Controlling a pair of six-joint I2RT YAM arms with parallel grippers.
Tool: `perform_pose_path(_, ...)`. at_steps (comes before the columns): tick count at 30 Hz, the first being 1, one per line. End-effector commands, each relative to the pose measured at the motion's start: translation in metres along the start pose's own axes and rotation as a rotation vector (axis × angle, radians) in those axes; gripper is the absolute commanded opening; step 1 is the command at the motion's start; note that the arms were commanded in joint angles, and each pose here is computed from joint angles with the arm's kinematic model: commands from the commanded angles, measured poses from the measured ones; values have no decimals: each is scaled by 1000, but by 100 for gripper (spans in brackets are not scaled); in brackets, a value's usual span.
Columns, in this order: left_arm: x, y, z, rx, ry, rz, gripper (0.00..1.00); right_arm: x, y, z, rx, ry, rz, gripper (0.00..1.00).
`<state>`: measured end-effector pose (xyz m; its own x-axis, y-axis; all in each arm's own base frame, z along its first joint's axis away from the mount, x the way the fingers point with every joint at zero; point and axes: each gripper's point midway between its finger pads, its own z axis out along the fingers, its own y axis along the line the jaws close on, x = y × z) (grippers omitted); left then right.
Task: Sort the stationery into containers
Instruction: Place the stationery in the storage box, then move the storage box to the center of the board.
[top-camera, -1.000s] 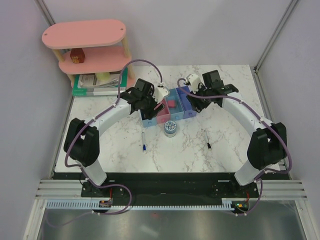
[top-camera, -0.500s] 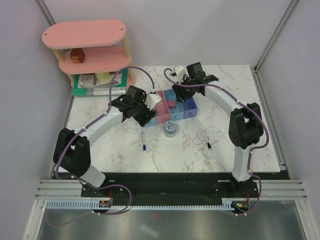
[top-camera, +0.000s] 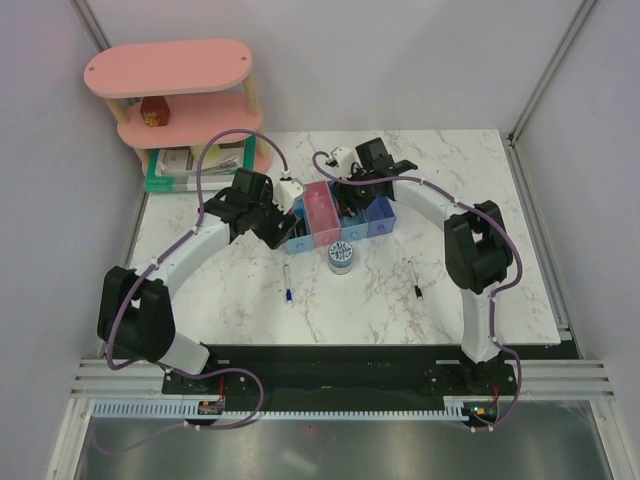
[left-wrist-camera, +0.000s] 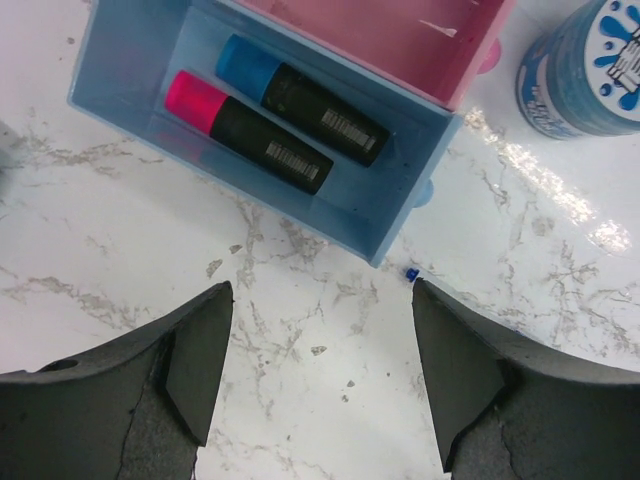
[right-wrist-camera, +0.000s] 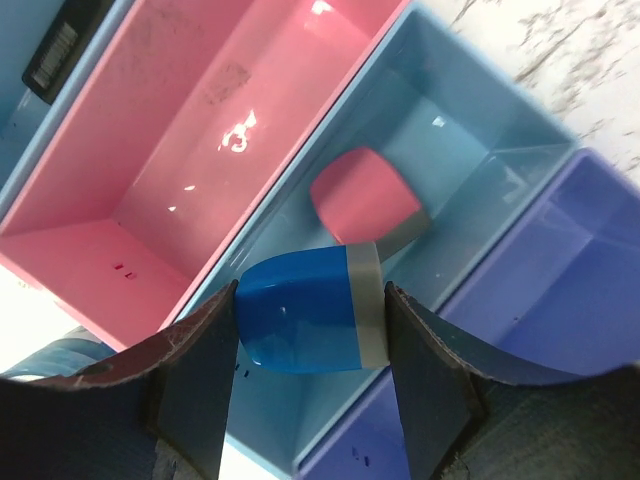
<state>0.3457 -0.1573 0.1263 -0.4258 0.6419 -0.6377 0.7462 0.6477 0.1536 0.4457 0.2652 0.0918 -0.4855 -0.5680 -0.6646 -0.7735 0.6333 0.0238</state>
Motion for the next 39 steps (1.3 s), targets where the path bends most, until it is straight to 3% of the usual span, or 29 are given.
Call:
perform_pose_path(1,-25,-12,0,79,-85,-35,79,12,0,15,-1,15,-4,61)
perform_pose_path(25,17,-5,61,35,37,-48,77,32,3,19,4,75,-22,73)
perform_pose_path(39,-12,38,95,-119,6,-41,76,4,9,-73,62,43,-145,79)
